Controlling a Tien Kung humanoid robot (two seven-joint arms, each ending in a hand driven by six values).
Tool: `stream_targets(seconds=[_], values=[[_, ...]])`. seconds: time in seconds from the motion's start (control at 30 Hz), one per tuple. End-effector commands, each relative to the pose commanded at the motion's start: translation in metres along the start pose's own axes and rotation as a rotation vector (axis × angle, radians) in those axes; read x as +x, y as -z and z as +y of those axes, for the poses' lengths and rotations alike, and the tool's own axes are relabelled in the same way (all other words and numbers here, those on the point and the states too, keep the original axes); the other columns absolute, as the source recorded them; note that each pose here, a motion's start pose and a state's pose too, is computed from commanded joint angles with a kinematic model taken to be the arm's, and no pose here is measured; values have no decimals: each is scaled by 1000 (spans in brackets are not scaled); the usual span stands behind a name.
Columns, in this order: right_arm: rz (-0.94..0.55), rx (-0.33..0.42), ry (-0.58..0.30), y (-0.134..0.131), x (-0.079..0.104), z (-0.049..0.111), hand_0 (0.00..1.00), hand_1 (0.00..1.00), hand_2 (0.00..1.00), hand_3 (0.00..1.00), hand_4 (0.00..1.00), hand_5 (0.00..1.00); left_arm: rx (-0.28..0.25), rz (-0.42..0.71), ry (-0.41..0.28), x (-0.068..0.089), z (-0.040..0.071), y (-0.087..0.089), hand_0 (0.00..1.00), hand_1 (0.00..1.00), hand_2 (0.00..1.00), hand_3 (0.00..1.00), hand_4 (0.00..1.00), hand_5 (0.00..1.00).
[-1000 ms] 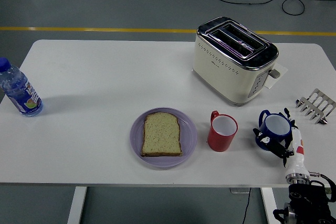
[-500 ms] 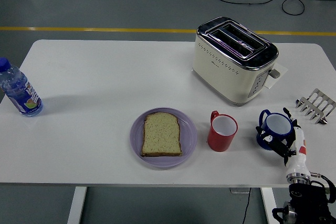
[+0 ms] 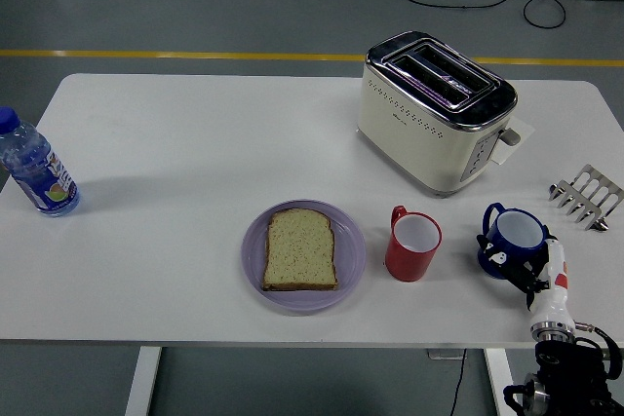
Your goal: Pick up the cup,pour liquid into bread,place the cup on the desk
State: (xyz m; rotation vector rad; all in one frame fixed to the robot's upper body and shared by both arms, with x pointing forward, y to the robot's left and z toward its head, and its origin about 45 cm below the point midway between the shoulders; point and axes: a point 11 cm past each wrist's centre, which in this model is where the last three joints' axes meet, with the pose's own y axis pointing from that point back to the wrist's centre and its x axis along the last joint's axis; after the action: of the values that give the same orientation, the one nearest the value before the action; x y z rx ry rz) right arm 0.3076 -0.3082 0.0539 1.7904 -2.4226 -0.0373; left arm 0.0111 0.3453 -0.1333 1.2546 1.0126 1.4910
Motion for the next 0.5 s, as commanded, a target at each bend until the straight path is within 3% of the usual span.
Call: stream_targets(seconds=[0.03,0.07,0.23,0.27,0.43,0.47,0.5], values=[[0,0,0,0,0,0,601,554,621,663,926,59,0,0,0,0,0,0,646,651,649,531,297,772],[-4,-3,-4,-1,1,0,555,509,578,588,914,46,0,0,0,0,0,0,646,651,649,531,297,772],[-11,-10,-16,-2,3,0,555,509,578,588,914,46,1,-2,0,0,0,0,646,651,649,531,297,772],[-12,-11,-20,-2,3,0,477,441,527,484,892,20,1,-1,0,0,0,0,646,651,649,531,296,768],[-9,-12,-30,-2,5,0,477,441,527,484,892,20,4,0,-1,1,0,2,646,651,649,531,296,768],[-9,-12,-31,-2,5,0,410,361,506,438,862,2,4,0,-1,1,0,3,646,651,648,531,297,769],[-7,-11,-31,-2,6,0,410,361,506,438,862,2,6,1,-2,1,0,3,646,651,648,531,297,769]])
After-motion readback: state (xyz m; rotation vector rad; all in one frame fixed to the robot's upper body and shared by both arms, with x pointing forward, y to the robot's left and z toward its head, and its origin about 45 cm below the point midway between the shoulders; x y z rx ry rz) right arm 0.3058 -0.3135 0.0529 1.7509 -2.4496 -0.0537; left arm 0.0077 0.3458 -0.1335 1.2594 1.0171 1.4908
